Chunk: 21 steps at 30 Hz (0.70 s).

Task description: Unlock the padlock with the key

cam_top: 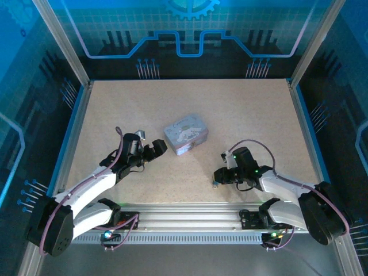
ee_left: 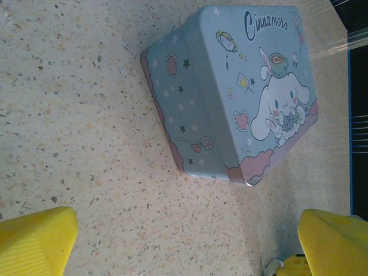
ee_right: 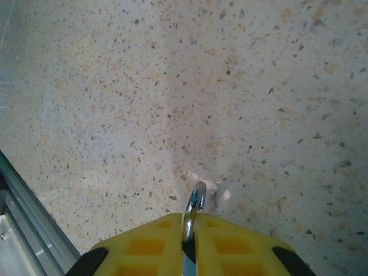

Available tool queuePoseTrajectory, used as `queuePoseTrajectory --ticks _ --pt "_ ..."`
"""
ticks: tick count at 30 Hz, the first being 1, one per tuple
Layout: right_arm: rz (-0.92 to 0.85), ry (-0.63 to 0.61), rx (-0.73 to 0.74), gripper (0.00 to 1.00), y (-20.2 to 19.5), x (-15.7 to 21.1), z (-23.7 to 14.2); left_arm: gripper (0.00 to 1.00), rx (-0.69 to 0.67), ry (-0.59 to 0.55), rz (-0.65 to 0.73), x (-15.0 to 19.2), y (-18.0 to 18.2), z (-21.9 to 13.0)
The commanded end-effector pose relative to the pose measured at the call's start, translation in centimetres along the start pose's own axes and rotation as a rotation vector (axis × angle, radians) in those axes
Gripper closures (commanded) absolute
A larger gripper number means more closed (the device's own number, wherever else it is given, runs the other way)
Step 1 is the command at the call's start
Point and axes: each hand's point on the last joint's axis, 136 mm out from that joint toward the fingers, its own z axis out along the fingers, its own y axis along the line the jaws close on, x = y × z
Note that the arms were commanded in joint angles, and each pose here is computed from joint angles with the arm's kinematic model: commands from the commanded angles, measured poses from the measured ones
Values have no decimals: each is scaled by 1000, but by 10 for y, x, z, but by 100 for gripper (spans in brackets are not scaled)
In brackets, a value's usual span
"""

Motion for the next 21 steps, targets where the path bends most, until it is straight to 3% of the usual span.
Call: queuePoseTrajectory --ticks 1,12,21 --pt "-14 -2 -26 84 6 -2 3 1 35 5 20 -4 -11 -1" --pt "-28 -17 23 75 2 -7 -3 1 36 3 26 -5 -13 -2" --pt "-79 -89 44 65 14 -29 -30 1 37 -11 37 -9 -16 -7"
